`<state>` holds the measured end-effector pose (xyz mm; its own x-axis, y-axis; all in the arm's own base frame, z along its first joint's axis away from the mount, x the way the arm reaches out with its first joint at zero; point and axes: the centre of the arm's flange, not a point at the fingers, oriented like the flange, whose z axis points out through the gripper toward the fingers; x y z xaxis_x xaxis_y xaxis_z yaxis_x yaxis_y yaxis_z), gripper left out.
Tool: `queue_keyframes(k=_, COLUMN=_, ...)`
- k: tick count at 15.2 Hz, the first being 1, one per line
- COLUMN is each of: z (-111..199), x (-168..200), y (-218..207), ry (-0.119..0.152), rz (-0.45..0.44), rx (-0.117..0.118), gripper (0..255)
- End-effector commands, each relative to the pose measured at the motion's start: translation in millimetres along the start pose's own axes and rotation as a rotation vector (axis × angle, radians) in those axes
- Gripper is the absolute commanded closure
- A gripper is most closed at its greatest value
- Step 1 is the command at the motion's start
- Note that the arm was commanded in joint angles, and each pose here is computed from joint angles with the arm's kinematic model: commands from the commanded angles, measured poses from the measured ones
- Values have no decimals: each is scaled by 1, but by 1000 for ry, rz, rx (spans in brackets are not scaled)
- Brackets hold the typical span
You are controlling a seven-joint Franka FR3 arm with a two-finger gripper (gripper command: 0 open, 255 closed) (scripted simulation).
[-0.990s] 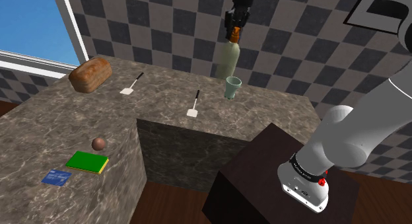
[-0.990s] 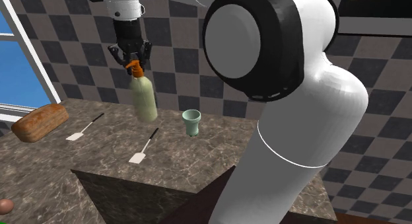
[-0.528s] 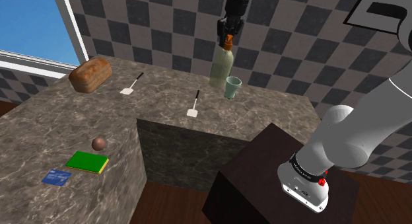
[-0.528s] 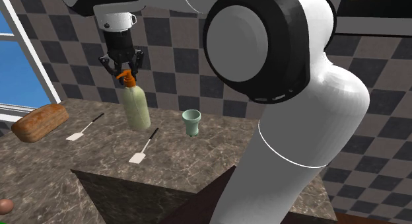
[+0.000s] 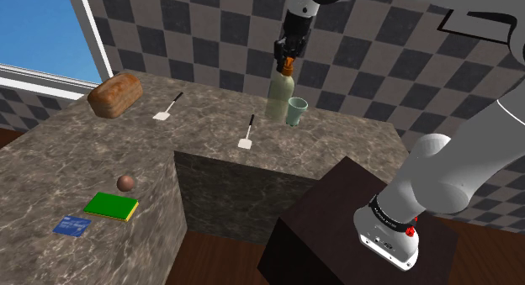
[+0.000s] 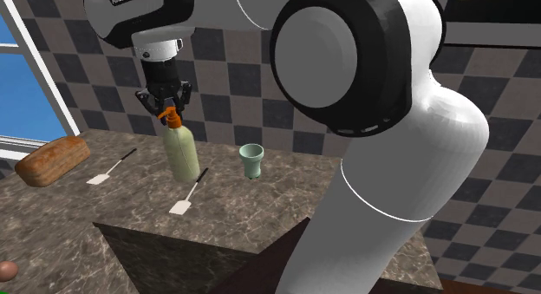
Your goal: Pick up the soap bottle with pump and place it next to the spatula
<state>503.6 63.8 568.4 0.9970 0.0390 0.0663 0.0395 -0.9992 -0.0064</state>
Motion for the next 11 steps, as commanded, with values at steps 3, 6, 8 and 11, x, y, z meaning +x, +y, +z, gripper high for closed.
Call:
queue_keyframes(k=3, z=21, x=-2, y=1, ry=1, rz=0, rx=0, gripper=255)
queue_keyframes(k=6, z=37, x=-3, y=1, ry=1, rz=0, rx=0, gripper=255)
queue_keyframes(k=8, z=47, x=-4, y=1, ry=1, rz=0, rx=0, gripper=255)
queue_keyframes(k=11, z=63, x=-5, y=1, ry=1, rz=0, rx=0, gripper=255)
